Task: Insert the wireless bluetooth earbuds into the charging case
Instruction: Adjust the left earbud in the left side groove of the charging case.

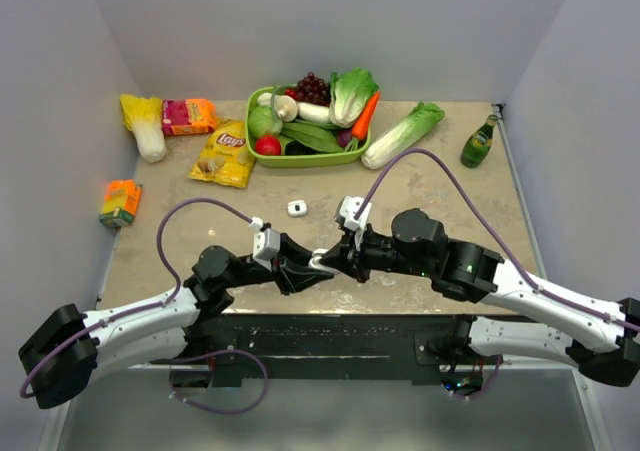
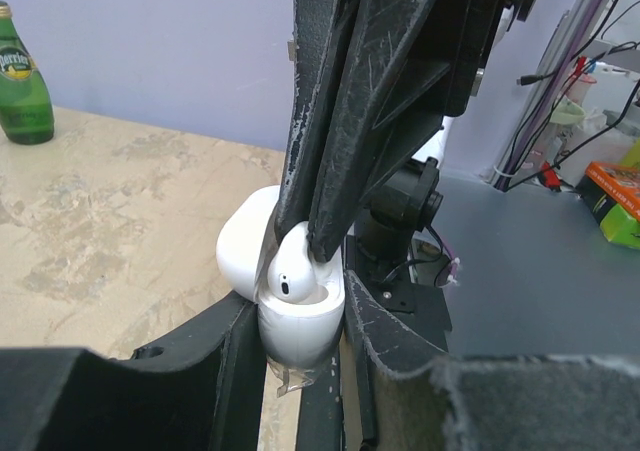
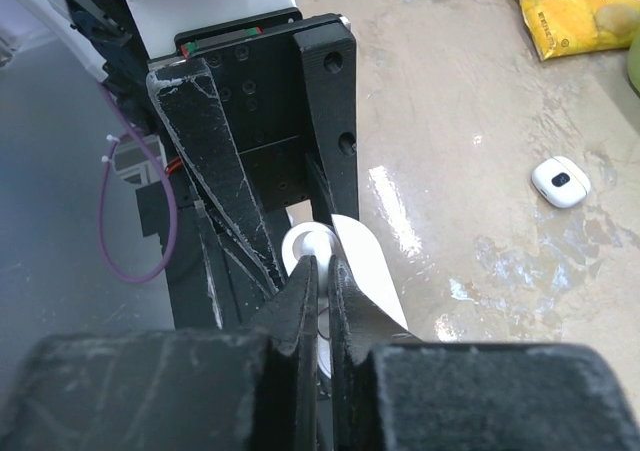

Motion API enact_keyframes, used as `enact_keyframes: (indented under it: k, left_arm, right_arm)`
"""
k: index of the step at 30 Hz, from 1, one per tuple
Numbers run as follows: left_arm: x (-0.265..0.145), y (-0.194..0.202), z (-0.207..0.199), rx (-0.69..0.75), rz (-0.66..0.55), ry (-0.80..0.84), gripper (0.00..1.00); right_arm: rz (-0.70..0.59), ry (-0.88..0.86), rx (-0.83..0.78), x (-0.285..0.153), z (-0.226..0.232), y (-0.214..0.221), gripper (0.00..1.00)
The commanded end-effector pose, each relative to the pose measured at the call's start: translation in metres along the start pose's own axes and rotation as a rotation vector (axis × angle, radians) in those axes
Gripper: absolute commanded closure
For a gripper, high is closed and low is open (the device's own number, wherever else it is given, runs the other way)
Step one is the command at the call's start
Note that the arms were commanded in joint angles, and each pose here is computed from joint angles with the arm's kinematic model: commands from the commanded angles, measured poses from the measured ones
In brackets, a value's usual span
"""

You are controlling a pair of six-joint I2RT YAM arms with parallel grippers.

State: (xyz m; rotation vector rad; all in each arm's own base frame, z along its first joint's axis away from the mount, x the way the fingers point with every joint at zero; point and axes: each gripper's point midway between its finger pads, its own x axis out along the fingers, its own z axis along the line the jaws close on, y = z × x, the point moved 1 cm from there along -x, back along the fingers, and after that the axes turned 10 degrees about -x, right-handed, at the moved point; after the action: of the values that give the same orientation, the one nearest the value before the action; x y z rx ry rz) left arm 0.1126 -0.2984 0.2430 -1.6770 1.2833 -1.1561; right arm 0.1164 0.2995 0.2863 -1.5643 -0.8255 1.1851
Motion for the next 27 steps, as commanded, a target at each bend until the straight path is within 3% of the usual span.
enact_keyframes:
  k: [1, 12, 27]
  left_arm:
    - [-0.001, -0.012, -0.009, 0.072, -0.056, 0.042, 1.0]
    - [-0.004, -0.01, -0.01, 0.099, -0.062, 0.046, 1.0]
    - [-0.005, -0.001, -0.007, 0.127, -0.038, 0.037, 1.0]
  right_arm:
    - [-0.037, -0.031, -0.008, 0.001, 0.004, -0.016, 1.0]
    - [-0.027, -0.156, -0.017, -0.006, 0.024, -0.018, 1.0]
    - [-0.062, -0.185, -0.013, -0.019, 0.03, -0.032, 1.0]
